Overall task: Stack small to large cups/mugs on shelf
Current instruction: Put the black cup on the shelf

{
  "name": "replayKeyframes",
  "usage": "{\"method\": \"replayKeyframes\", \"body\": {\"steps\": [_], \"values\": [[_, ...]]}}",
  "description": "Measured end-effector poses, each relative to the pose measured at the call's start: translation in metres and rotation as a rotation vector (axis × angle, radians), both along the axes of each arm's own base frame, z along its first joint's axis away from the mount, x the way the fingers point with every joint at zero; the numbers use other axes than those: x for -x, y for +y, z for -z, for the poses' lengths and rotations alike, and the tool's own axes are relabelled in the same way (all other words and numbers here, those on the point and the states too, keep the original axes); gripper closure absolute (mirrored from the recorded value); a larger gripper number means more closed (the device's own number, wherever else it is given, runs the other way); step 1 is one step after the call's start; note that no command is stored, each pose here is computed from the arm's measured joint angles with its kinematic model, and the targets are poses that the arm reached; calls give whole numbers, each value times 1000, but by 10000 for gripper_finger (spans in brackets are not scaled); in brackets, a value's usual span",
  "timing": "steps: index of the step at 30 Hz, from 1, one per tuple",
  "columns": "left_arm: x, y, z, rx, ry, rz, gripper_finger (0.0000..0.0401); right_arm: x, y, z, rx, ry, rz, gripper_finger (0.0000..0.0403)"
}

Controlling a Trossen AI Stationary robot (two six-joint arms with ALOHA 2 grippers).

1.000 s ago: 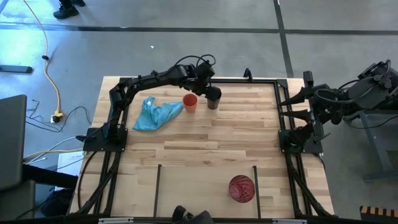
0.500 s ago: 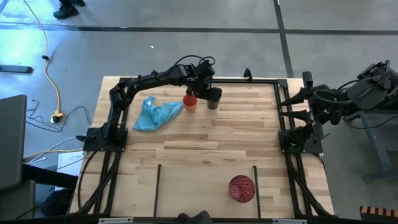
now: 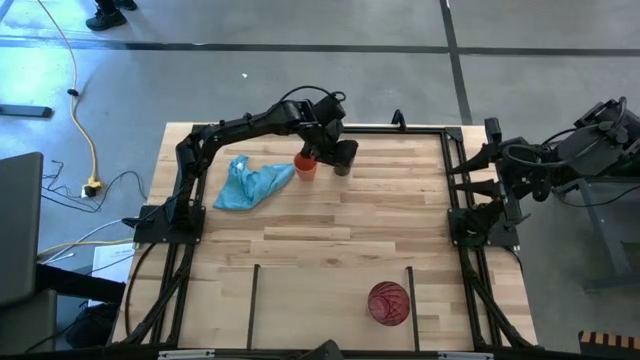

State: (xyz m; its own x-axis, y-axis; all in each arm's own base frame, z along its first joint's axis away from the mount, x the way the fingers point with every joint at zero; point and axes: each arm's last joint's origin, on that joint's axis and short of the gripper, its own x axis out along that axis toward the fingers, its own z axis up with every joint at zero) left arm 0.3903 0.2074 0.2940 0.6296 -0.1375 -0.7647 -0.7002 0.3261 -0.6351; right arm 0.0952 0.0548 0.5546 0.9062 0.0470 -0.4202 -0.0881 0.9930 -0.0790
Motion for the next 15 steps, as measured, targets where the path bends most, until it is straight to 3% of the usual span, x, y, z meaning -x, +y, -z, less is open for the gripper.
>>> {"method": "replayKeyframes", "body": {"steps": [6, 15], "values": [[1, 4, 2, -84, 68, -115, 231, 0, 0, 0, 20, 0, -13, 289], [2, 7, 2, -172, 115, -175, 231, 0, 1, 0, 31, 8, -48, 289]]}}
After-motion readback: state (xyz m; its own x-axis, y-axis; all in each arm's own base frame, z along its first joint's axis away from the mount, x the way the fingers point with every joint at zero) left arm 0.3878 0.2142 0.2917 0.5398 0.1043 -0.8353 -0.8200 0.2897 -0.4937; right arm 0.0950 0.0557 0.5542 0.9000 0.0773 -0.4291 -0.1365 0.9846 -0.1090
